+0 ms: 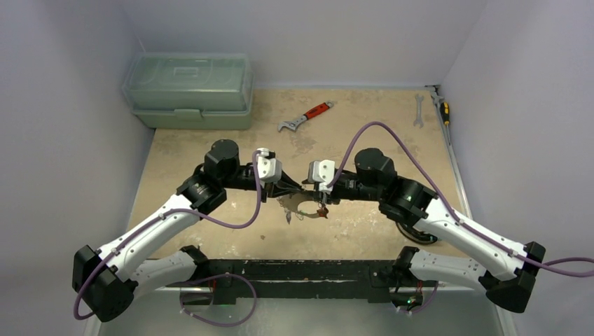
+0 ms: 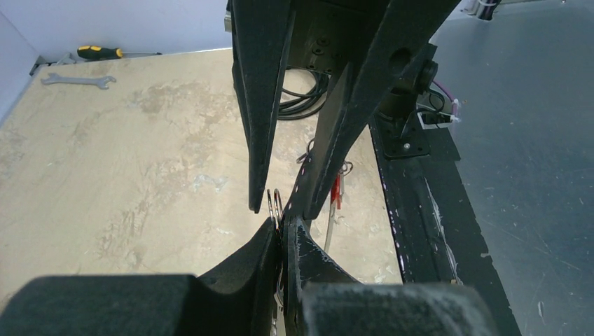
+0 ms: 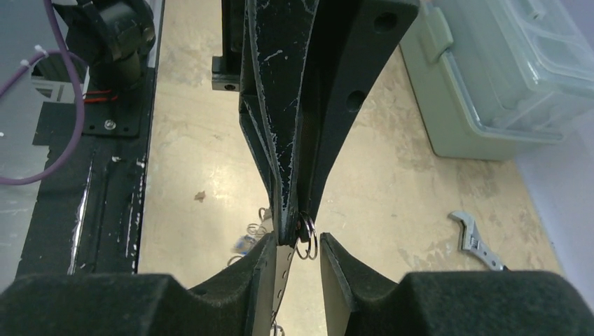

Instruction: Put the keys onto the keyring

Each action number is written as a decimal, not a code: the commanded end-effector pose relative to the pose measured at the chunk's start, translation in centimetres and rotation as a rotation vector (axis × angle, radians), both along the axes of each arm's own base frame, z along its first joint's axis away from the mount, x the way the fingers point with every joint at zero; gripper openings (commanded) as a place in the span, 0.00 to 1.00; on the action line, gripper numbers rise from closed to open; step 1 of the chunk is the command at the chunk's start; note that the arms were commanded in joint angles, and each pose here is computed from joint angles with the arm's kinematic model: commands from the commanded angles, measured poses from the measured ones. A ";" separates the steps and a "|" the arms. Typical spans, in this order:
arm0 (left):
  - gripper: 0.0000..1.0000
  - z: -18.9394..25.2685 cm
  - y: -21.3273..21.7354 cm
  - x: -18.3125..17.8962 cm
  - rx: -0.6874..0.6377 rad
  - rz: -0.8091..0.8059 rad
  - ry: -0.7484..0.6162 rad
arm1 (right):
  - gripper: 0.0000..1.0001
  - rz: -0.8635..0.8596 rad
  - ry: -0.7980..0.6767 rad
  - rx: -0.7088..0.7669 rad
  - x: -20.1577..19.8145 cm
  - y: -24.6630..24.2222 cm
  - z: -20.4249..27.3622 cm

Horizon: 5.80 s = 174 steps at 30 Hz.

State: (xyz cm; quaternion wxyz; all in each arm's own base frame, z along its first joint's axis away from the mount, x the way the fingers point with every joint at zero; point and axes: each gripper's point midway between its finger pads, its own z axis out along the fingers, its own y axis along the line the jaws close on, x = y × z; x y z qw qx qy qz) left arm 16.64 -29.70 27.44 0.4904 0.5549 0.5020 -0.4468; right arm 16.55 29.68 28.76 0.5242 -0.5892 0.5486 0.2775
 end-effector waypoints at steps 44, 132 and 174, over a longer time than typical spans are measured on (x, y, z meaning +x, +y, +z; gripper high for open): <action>0.00 2.6 -0.5 -0.4 -0.045 -0.028 -0.096 | 0.16 0.000 -0.026 0.017 0.5 0.7 1.6; 0.00 5.1 0.1 0.2 -0.136 0.044 -0.152 | 0.00 -0.052 -0.146 0.670 -0.6 -0.6 10.2; 0.60 -15.1 14.8 9.9 0.366 1.580 0.724 | 0.62 -0.645 0.534 0.197 6.1 0.5 -8.3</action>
